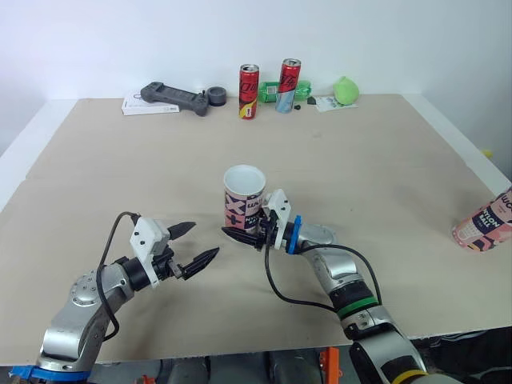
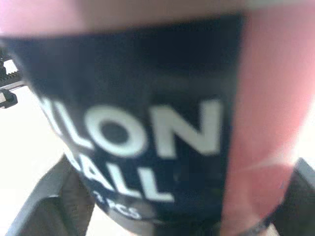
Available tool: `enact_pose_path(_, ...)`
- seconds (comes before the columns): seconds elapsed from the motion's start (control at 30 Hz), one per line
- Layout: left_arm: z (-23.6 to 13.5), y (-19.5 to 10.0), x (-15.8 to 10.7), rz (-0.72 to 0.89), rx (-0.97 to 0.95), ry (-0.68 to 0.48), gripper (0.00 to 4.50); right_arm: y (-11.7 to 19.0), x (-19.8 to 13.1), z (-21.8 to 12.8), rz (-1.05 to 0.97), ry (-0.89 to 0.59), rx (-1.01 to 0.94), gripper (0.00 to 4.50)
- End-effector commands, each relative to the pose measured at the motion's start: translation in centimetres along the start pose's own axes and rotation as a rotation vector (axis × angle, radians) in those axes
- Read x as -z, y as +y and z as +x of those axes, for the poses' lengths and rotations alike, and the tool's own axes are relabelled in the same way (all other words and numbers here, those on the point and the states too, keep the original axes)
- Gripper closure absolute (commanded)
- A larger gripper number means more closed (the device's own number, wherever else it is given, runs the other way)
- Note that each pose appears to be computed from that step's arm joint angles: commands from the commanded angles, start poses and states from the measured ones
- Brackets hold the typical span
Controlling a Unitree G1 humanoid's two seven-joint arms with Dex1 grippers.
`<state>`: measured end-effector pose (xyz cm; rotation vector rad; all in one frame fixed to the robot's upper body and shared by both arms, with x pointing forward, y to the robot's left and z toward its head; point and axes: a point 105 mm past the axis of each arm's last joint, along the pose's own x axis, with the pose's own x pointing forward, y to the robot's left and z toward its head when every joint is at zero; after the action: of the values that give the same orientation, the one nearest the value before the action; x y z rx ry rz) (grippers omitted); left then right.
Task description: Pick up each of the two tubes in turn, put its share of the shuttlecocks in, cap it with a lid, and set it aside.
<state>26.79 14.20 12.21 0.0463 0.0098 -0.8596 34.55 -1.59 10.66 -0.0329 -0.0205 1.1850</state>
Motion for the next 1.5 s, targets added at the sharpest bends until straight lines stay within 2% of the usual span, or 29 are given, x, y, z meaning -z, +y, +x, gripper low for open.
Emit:
enact_pose_path(0.03, 0.6, -0.5, -1.4, 0.047, 0.023, -0.044, 0.00, 0.0, -1.7, 0.2, -0.032, -0.049, -0.012, 1.48)
enact_pose_path(0.27, 1.4, -0.3, -1.8, 0.066, 0.022, -0.045, 0.00, -0.8, -2.4, -2.3, -0.010, -0.082, 0.060, 1.48)
enact_pose_path(0.37, 2.7, -0.4, -2.9, 0.045, 0.023, -0.113, 0.00, -3.5, -3.6, -6.4, -0.001, -0.131, 0.291, 1.48)
enact_pose_path(0.53, 6.1, -1.5, -3.6, 0.033, 0.104, -0.157, 0.00, -7.8, -5.0, -14.3, -0.021, -0.171, 0.738, 1.48)
enact_pose_path(0.63, 9.1, -2.0, -4.5, 0.018, 0.167, -0.195, 0.00, -10.4, -4.5, -19.7, -0.018, -0.141, 1.033, 1.48)
enact_pose_path(0.77, 12.2, -2.6, -5.3, 0.037, 0.236, -0.216, 0.00, -12.4, -4.4, -24.5, -0.012, -0.160, 1.271, 1.48)
enact_pose_path(0.87, 14.5, -3.7, -6.8, 0.062, 0.312, -0.247, 0.00, -14.0, -3.8, -27.4, -0.013, -0.144, 1.409, 1.48)
enact_pose_path(1.1, 16.8, -5.6, -7.4, 0.064, 0.408, -0.267, 0.00, -15.4, -2.5, -31.8, 0.030, -0.159, 1.617, 1.48)
enact_pose_path(1.33, 16.2, -6.5, -6.8, 0.078, 0.441, -0.257, 0.00, -15.7, 0.1, -32.2, 0.069, -0.109, 1.640, 1.48)
enact_pose_path(1.47, 16.0, -6.1, -6.6, 0.076, 0.421, -0.254, 0.00, -15.5, 1.2, -32.6, 0.099, -0.103, 1.662, 0.07)
enact_pose_path(1.5, 16.0, -5.9, -6.7, 0.071, 0.411, -0.257, 0.00, -15.5, 1.2, -32.5, 0.099, -0.103, 1.661, 0.07)
